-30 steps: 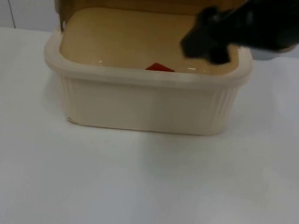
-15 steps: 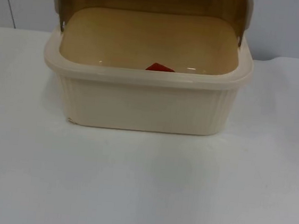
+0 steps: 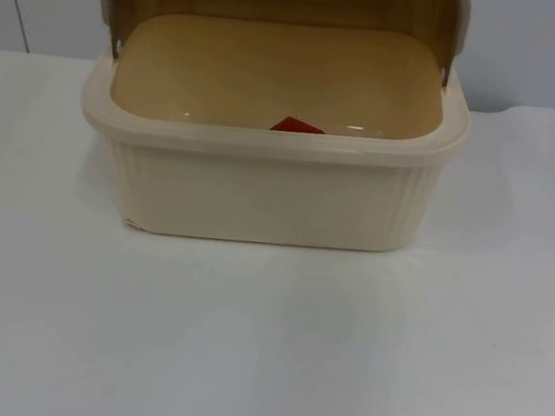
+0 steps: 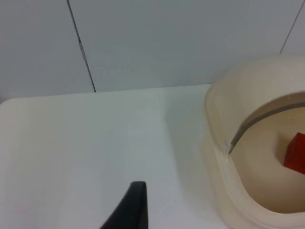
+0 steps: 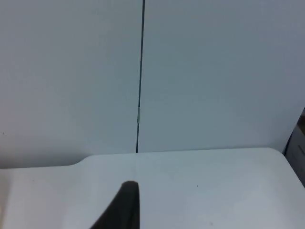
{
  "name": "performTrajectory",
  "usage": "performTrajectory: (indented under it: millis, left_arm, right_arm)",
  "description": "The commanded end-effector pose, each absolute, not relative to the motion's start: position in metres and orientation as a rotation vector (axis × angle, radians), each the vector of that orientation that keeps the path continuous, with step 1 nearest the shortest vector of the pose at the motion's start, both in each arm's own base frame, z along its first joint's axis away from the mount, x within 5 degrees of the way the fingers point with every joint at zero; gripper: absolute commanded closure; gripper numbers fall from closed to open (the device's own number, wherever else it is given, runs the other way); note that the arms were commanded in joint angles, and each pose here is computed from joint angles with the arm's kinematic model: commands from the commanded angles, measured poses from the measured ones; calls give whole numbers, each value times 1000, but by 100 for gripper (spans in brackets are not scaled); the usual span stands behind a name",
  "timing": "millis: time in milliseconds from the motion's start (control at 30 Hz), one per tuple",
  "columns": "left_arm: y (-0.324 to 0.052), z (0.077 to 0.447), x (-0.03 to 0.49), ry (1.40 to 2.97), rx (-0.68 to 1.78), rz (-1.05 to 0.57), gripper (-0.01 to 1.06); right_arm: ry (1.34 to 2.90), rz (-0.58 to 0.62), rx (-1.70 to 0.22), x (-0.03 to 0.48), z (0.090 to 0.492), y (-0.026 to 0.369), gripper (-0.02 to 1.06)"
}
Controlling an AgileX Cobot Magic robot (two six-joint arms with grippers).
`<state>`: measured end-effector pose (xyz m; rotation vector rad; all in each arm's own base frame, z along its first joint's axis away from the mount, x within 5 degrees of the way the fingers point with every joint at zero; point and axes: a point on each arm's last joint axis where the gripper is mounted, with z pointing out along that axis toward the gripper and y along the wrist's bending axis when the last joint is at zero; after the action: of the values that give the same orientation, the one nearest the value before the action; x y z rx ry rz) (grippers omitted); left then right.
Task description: Open the box lid with the left hand, place the block into the box with the right hand, then close the box lid with the left hand.
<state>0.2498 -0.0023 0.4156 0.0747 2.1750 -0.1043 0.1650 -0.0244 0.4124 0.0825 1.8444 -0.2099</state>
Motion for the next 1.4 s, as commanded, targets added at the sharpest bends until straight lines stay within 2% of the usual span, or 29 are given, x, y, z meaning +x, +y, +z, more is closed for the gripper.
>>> performTrajectory:
  millis: [0,633,700,767,867,1033,1167,1367]
  left_arm:
    - [-3,415,250,2171,38,-136,1]
    - [-3,414,249,2195,30,-145,1]
    - [-3,415,250,2174,29,-134,1]
    - [-1,423,255,2065,16,-114,1]
    - [-2,433,263,1933,-23,-168,1]
    - [-6,435,287,1838,128,-131,1]
    - [-15,431,314,1874,241,-123,1]
    - [-52,435,355,1889,454,-107,1]
  right_arm:
    - [1841,-208,91,164,412,-25,1]
    - [1791,-203,82,165,416,-24,1]
    - [1791,-203,82,165,416,-24,1]
    - [1791,-203,82,165,416,-24,1]
    - [1791,-203,82,165,416,-24,1]
    - [1789,-203,81,165,417,-24,1]
    - [1788,-203,81,165,417,-24,1]
    - [1788,-203,81,165,417,-24,1]
